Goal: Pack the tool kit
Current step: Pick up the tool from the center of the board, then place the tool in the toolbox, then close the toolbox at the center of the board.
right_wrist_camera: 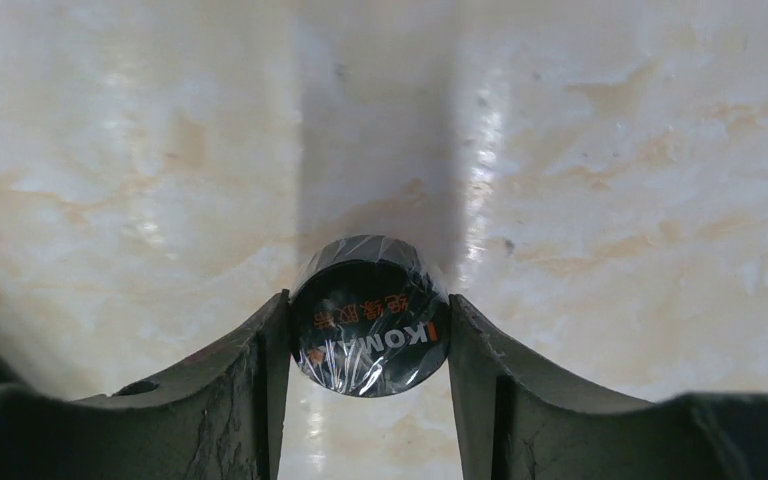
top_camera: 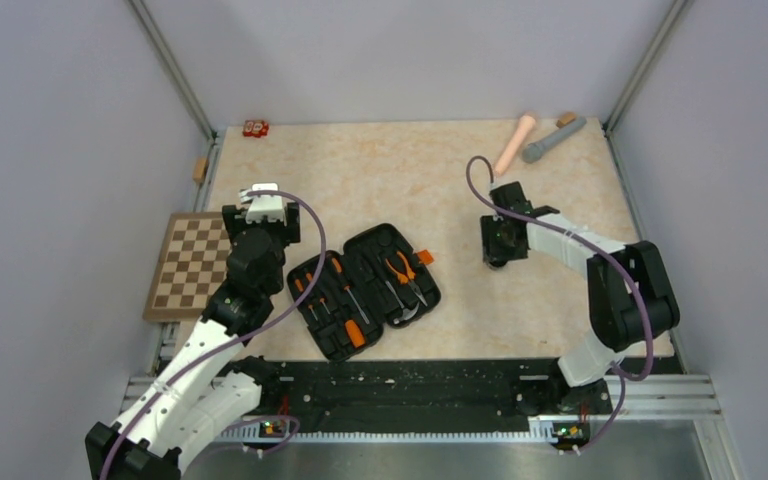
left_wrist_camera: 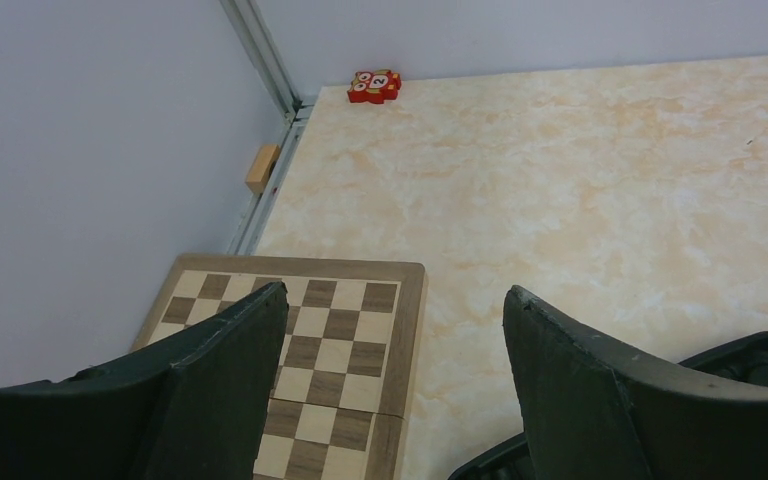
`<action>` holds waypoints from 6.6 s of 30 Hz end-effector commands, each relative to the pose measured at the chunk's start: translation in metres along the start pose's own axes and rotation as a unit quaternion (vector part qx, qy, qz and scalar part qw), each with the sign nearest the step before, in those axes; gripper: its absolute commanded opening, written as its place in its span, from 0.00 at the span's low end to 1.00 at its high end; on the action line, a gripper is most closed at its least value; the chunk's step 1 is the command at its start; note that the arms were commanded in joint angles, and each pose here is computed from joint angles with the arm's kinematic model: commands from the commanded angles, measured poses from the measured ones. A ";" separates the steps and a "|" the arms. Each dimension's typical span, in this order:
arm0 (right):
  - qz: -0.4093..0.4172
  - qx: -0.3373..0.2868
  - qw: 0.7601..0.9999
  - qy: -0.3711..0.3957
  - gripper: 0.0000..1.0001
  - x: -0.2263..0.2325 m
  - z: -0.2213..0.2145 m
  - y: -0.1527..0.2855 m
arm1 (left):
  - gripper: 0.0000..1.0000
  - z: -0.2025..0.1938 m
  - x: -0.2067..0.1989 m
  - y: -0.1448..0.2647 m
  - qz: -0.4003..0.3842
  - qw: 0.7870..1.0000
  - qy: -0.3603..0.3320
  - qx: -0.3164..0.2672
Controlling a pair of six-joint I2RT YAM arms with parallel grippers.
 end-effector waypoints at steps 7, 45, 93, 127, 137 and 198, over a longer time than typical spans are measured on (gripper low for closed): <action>0.099 -0.113 0.980 0.134 0.35 0.108 0.083 0.066 | 0.83 0.007 0.001 -0.002 0.005 1.000 0.013 -0.023; 0.154 -0.104 0.945 0.270 0.99 0.251 0.104 0.029 | 0.83 0.004 0.000 -0.003 0.004 1.000 0.007 -0.026; 0.107 -0.061 0.950 0.287 0.32 0.238 0.075 -0.017 | 0.82 0.001 -0.005 -0.004 -0.014 1.000 0.003 -0.020; 0.176 -0.140 0.955 0.193 0.57 0.167 0.081 0.081 | 0.82 -0.108 -0.043 0.067 -0.066 0.904 0.280 0.316; 0.218 -0.085 0.960 0.155 0.59 0.141 0.024 0.061 | 0.81 -0.151 -0.062 0.069 -0.070 0.869 0.319 0.372; 0.095 -0.181 0.979 -0.006 0.99 0.070 0.033 0.084 | 0.57 0.026 -0.210 0.025 -0.367 0.841 0.310 0.249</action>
Point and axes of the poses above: each gripper's point midway between its finger pads, its own y axis back along the fingers, its own x axis along the line the jaws close on, z = x × y, the point moved 7 cm from there along y, back along the fingers, and after that the axes turned 2 degrees about y, right-handed, at the moved point
